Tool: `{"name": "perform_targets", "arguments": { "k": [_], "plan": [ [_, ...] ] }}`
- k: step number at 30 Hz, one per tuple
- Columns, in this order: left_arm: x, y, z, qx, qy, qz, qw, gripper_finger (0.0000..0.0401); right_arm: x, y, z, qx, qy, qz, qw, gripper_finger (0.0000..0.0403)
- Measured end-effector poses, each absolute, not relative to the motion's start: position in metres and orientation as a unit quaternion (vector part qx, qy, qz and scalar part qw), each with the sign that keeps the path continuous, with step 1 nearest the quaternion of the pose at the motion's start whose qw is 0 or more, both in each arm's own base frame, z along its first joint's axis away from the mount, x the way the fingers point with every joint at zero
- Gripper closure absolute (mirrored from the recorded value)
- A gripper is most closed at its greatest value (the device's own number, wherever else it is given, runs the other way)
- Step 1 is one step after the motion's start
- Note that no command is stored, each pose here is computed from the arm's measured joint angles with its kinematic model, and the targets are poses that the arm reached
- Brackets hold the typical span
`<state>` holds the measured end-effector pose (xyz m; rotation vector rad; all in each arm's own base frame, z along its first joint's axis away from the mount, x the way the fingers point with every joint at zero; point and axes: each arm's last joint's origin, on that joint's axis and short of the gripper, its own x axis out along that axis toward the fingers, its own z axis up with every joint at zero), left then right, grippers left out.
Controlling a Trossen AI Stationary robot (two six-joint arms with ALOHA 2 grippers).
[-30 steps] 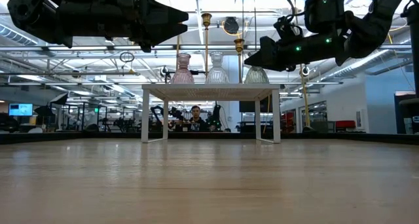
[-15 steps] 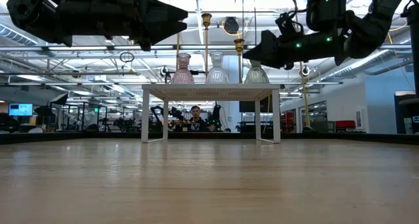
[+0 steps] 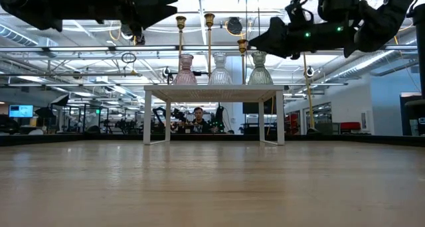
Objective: Pick & Place candle stick holders
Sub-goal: Return to Home Position
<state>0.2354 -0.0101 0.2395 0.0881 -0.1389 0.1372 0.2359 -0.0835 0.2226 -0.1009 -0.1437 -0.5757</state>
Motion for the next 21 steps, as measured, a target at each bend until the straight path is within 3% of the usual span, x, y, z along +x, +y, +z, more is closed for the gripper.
{"name": "perform_targets", "arguments": {
  "k": [11,21],
  "plan": [
    [0.199,-0.005,0.268,0.035,-0.074,0.107,0.991,0.0192,0.222,-0.062,0.249,-0.058,-0.097,-0.252,0.961,0.0165],
    [0.152,0.003,0.283,0.028,-0.057,0.198,0.978,0.0192,0.198,-0.025,0.262,-0.098,-0.038,-0.177,0.978,0.0166]
  ]
}}
